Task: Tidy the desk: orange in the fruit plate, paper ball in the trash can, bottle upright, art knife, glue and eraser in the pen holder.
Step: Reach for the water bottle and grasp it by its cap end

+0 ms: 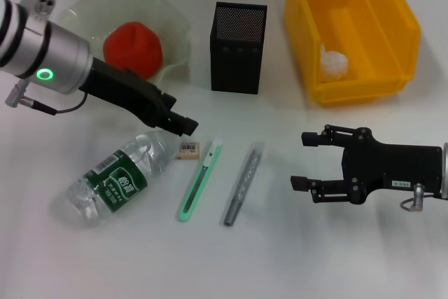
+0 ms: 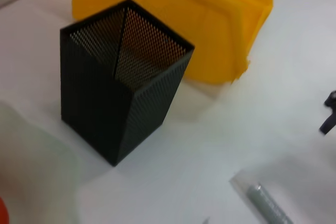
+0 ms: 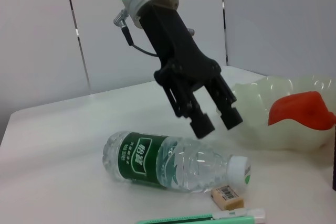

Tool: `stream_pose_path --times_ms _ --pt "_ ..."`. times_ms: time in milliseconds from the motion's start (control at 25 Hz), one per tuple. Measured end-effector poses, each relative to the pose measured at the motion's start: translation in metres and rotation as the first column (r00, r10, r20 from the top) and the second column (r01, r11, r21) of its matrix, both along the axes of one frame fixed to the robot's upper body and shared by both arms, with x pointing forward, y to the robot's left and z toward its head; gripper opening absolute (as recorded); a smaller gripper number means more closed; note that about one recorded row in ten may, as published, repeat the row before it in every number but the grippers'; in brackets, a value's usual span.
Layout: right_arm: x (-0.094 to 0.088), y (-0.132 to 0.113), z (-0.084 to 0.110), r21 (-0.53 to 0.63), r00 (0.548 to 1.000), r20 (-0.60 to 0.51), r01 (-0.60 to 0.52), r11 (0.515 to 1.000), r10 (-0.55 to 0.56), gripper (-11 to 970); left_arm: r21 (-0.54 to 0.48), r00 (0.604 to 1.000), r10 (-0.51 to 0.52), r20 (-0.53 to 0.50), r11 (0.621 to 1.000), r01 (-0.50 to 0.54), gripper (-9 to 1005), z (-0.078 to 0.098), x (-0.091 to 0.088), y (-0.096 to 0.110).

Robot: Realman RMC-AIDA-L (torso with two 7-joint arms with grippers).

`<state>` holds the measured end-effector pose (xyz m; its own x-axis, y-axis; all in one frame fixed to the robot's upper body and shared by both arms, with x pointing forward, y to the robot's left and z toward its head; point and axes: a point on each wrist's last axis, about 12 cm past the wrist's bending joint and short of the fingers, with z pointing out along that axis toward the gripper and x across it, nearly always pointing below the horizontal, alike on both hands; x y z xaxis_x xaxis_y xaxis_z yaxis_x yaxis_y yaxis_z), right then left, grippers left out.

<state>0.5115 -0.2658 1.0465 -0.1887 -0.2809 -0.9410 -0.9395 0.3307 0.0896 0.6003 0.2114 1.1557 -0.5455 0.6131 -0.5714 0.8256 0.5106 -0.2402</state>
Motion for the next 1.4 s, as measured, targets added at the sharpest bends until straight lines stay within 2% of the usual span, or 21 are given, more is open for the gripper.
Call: stream_pose_path --times_ms 280,1000,1400 --pt "0.000 0.000 0.000 0.002 1.000 0.001 0.002 1.000 -0.002 816 0.079 1.000 0.006 0.006 0.997 -0.007 704 -0.005 0.004 -0.012" --pt "0.002 0.001 0.001 0.003 1.000 0.007 -0.004 1.000 0.004 816 0.166 1.000 -0.021 0.019 0.986 0.017 704 -0.030 0.008 -0.030" --pt "0.001 0.001 0.001 0.004 1.000 0.007 -0.004 1.000 0.004 816 0.204 1.000 -0.018 0.021 0.979 0.013 705 -0.040 0.009 -0.029"
